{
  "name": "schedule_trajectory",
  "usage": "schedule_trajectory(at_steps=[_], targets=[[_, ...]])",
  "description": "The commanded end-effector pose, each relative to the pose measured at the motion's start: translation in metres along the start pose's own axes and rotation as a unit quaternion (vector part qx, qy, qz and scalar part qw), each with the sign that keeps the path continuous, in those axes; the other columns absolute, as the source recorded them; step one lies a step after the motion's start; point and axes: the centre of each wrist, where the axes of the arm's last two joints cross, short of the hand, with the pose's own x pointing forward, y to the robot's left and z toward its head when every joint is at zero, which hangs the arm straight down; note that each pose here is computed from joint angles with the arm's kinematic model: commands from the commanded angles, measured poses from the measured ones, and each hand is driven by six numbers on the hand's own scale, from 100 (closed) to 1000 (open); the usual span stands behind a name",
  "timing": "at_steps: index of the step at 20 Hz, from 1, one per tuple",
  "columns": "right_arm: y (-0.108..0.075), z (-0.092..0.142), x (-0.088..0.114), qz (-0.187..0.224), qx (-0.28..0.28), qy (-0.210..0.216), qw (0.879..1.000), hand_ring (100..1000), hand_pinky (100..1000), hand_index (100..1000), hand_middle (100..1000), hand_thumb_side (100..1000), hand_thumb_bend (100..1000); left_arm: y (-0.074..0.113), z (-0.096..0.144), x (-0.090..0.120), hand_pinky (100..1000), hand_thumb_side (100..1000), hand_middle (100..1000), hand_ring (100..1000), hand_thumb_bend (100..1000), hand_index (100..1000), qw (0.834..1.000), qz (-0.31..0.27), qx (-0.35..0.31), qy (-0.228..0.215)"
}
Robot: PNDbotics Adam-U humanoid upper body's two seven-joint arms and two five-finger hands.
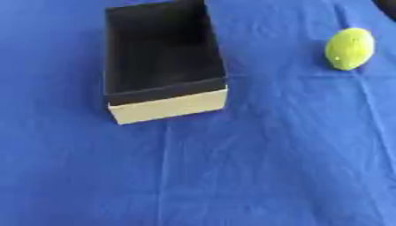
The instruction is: Pick up objects on the table and place them in the box.
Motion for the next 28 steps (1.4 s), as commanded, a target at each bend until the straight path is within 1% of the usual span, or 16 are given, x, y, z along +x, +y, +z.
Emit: schedule_trajectory(at_steps=[1, 5, 9, 11, 12, 13, 15, 16, 17, 18, 19, 21, 22, 24, 28], targets=[[-0.007, -0.007, 0.006, 0.010, -0.002, -0.018, 1.000, 592, 797, 795, 593, 213, 100, 0.003, -0.008, 0.005, 495, 761, 619, 661, 902, 667, 1.000, -0.001, 0.002, -0.019], [-0.009, -0.006, 0.005, 0.024, 0.016, -0.020, 0.999, 604, 799, 801, 605, 206, 100, 0.004, -0.008, 0.005, 495, 760, 619, 661, 902, 667, 1.000, -0.002, 0.002, -0.019], [-0.016, -0.001, 0.002, 0.071, 0.066, -0.018, 0.995, 621, 803, 809, 620, 201, 100, 0.004, -0.008, 0.004, 495, 760, 619, 661, 903, 667, 1.000, -0.005, 0.002, -0.021], [-0.019, 0.005, 0.000, 0.103, 0.103, -0.014, 0.989, 639, 808, 813, 634, 197, 100, 0.005, -0.009, 0.004, 495, 761, 619, 661, 901, 667, 1.000, -0.007, 0.002, -0.022], [-0.022, 0.007, -0.001, 0.123, 0.119, -0.011, 0.985, 662, 812, 822, 656, 212, 100, 0.005, -0.009, 0.004, 495, 761, 619, 661, 902, 667, 1.000, -0.008, 0.002, -0.023], [-0.023, 0.010, -0.003, 0.141, 0.138, -0.011, 0.980, 665, 813, 823, 658, 214, 100, 0.006, -0.009, 0.004, 495, 761, 619, 661, 902, 667, 1.000, -0.009, 0.002, -0.023], [-0.027, 0.015, -0.004, 0.174, 0.174, -0.013, 0.969, 707, 826, 837, 697, 245, 100, 0.006, -0.010, 0.004, 495, 761, 619, 661, 903, 667, 1.000, -0.011, 0.002, -0.025], [-0.029, 0.016, -0.005, 0.190, 0.190, -0.016, 0.963, 731, 835, 847, 721, 269, 100, 0.006, -0.010, 0.004, 495, 760, 619, 661, 903, 667, 1.000, -0.012, 0.002, -0.025], [-0.031, 0.017, -0.006, 0.208, 0.209, -0.019, 0.956, 734, 836, 848, 724, 273, 100, 0.007, -0.010, 0.004, 495, 760, 619, 661, 903, 667, 1.000, -0.013, 0.002, -0.026], [-0.032, 0.018, -0.006, 0.225, 0.227, -0.024, 0.947, 763, 848, 865, 754, 310, 100, 0.007, -0.010, 0.004, 495, 760, 619, 661, 904, 667, 1.000, -0.014, 0.002, -0.026], [-0.034, 0.018, -0.006, 0.242, 0.247, -0.029, 0.938, 768, 849, 867, 759, 316, 100, 0.007, -0.010, 0.004, 495, 760, 619, 661, 904, 667, 1.000, -0.015, 0.002, -0.026], [-0.036, 0.018, -0.006, 0.276, 0.289, -0.042, 0.916, 808, 864, 889, 797, 356, 124, 0.008, -0.010, 0.004, 495, 760, 619, 661, 904, 667, 0.999, -0.016, 0.002, -0.027], [-0.037, 0.018, -0.006, 0.290, 0.307, -0.049, 0.905, 837, 875, 900, 822, 384, 155, 0.008, -0.011, 0.003, 494, 760, 619, 661, 904, 667, 0.999, -0.017, 0.002, -0.027], [-0.039, 0.017, -0.006, 0.318, 0.348, -0.064, 0.880, 861, 885, 911, 846, 414, 192, 0.008, -0.011, 0.003, 494, 760, 619, 661, 904, 667, 0.999, -0.018, 0.001, -0.028], [-0.041, 0.016, -0.006, 0.352, 0.411, -0.089, 0.836, 895, 899, 926, 880, 428, 259, 0.009, -0.011, 0.003, 494, 760, 619, 661, 904, 667, 0.999, -0.019, 0.001, -0.028]])
